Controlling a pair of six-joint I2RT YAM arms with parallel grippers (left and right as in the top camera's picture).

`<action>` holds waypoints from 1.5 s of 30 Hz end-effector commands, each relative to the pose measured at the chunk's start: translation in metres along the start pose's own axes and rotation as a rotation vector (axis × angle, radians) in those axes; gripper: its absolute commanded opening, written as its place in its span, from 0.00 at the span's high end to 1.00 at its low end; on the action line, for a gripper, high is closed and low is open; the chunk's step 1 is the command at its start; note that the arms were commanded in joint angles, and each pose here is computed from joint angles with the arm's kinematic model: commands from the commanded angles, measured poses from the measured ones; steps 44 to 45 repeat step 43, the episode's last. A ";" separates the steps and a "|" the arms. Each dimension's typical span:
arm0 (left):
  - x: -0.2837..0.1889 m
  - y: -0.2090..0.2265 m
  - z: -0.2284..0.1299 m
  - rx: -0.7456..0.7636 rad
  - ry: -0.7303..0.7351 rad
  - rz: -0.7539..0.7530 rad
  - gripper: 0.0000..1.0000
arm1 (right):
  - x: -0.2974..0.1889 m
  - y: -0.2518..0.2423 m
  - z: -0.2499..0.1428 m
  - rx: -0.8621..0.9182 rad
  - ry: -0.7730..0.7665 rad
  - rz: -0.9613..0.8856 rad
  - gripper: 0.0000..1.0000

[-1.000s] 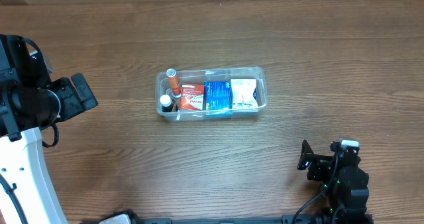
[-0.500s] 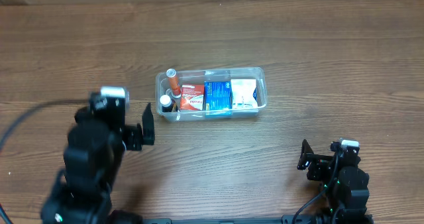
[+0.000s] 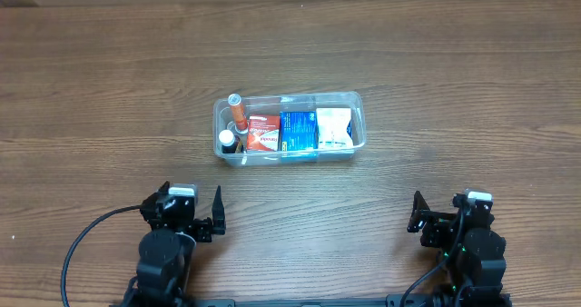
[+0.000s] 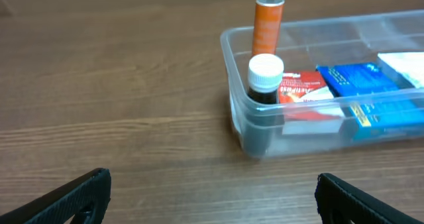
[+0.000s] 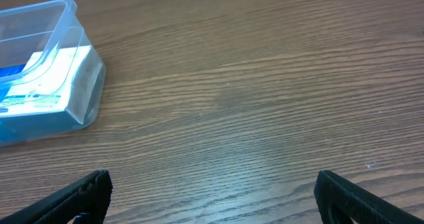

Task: Pack container

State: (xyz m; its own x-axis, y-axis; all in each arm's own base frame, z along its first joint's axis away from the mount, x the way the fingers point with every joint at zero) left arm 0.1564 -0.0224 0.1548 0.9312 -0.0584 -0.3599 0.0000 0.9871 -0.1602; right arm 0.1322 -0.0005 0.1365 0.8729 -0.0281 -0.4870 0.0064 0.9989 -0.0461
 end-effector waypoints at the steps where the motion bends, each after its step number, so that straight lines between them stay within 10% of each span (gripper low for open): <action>1: 0.002 0.001 -0.008 0.018 -0.030 -0.006 0.00 | 0.003 0.000 -0.005 0.000 0.008 -0.005 0.00; 45: 0.000 0.001 -0.005 0.014 -0.054 -0.015 0.00 | 0.003 0.000 -0.005 0.000 0.008 -0.005 0.00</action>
Point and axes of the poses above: each gripper's point midway between its finger pads, its own x axis out along the fingers, its own y axis along the line the jaws close on, z = x × y, the point moved 8 cm from there along -x, back along the fingers, and after that the axes turned 11 degrees about -x, right-handed, at the moved point
